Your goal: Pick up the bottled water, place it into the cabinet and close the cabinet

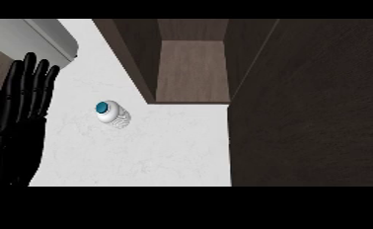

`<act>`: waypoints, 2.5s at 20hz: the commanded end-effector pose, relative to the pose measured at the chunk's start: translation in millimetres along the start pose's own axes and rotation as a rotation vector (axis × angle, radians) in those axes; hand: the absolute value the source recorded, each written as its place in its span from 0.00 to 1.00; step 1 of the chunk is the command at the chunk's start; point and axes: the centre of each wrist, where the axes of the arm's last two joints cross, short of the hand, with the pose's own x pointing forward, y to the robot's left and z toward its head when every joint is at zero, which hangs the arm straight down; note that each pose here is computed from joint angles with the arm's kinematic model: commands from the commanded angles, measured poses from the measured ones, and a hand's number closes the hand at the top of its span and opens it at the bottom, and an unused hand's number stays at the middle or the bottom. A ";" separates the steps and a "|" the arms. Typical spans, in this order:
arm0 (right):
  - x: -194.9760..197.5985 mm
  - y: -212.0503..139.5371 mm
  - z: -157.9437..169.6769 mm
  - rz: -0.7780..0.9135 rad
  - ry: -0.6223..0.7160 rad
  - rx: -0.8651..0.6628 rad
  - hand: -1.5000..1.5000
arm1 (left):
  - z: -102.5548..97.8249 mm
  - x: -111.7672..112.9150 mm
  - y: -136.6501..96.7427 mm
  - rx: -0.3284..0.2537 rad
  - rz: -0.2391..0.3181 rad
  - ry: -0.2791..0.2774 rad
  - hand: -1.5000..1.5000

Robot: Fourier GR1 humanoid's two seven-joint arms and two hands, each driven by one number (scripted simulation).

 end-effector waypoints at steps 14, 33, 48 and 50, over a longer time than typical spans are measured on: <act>38.3 14.6 49.4 -0.245 0.201 0.136 0.00 | -22.3 -50.0 92.7 -0.782 0.468 0.178 0.00; 89.9 11.6 116.6 -0.250 0.218 0.111 0.00 | -29.1 -92.2 121.0 -0.717 0.410 0.292 0.00; 100.3 9.1 119.4 -0.224 0.206 0.146 0.00 | -23.2 -174.7 104.1 -0.694 0.342 0.375 0.00; 91.0 7.4 121.1 -0.218 0.194 0.119 0.00 | -9.2 -189.2 89.1 -0.691 0.338 0.400 0.00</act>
